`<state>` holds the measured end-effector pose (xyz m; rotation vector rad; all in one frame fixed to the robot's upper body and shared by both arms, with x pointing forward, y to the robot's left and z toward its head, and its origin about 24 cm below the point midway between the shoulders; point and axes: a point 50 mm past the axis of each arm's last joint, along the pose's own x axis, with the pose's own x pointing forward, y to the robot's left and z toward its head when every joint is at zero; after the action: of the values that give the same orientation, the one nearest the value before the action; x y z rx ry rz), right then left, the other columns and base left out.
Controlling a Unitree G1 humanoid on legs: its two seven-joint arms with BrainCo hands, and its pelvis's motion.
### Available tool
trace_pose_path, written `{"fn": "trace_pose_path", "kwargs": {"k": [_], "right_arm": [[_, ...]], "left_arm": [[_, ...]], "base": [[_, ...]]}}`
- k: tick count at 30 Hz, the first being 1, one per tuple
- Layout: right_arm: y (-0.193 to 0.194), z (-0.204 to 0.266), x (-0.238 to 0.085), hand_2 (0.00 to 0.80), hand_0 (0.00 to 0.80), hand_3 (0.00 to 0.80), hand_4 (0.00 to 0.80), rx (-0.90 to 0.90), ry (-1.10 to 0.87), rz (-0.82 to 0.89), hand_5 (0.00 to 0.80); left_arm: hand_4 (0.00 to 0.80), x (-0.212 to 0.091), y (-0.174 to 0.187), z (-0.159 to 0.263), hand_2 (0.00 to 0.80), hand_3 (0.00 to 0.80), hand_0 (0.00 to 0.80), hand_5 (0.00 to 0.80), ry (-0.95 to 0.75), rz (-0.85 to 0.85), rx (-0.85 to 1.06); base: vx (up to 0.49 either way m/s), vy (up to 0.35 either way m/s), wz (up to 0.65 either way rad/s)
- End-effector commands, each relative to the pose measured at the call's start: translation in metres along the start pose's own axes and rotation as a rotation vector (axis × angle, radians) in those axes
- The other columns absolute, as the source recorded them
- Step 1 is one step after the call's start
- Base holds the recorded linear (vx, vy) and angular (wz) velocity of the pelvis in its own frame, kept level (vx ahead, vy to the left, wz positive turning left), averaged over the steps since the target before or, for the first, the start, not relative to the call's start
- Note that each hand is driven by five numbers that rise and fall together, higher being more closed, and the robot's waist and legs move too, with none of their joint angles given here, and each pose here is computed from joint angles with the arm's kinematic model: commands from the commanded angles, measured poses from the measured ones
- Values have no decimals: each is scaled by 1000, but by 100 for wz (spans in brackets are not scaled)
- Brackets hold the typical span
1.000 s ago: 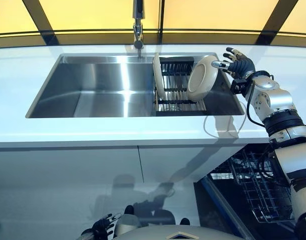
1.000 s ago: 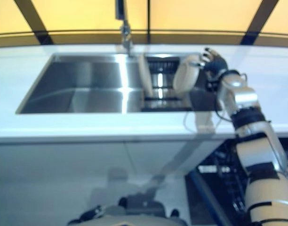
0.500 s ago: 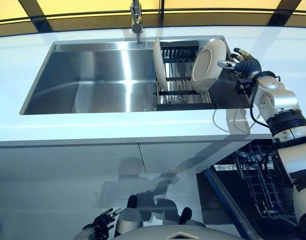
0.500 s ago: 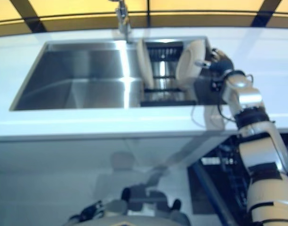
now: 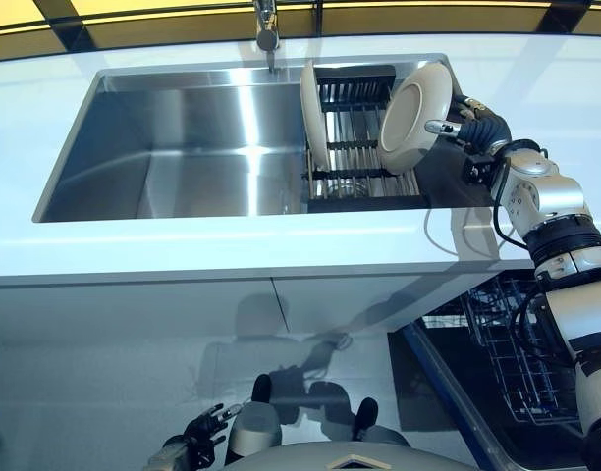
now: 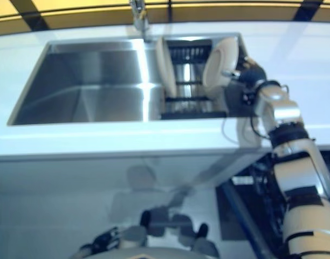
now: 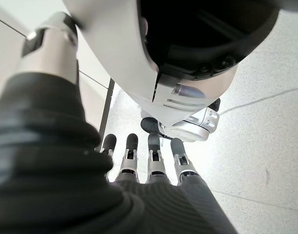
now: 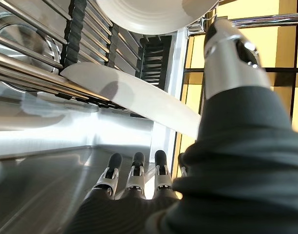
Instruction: Take plates into dishwasher
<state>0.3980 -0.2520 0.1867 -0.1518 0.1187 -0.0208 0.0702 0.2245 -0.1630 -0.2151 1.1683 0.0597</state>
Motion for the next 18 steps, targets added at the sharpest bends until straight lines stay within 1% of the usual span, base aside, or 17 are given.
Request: {"fn": "trace_pose_path", "kwargs": {"k": [1, 18], "right_arm": [[-1, 52, 2, 0, 0, 0, 0, -5, -124, 4, 0], [3, 52, 6, 0, 0, 0, 0, 25, -86, 34, 0]], "left_arm": [[0, 0, 6, 10, 0, 0, 0, 0, 6, -2, 61], [0, 0, 6, 8, 0, 0, 0, 0, 4, -2, 42]], "base": [[0, 0, 0], [-2, 5, 2]]}}
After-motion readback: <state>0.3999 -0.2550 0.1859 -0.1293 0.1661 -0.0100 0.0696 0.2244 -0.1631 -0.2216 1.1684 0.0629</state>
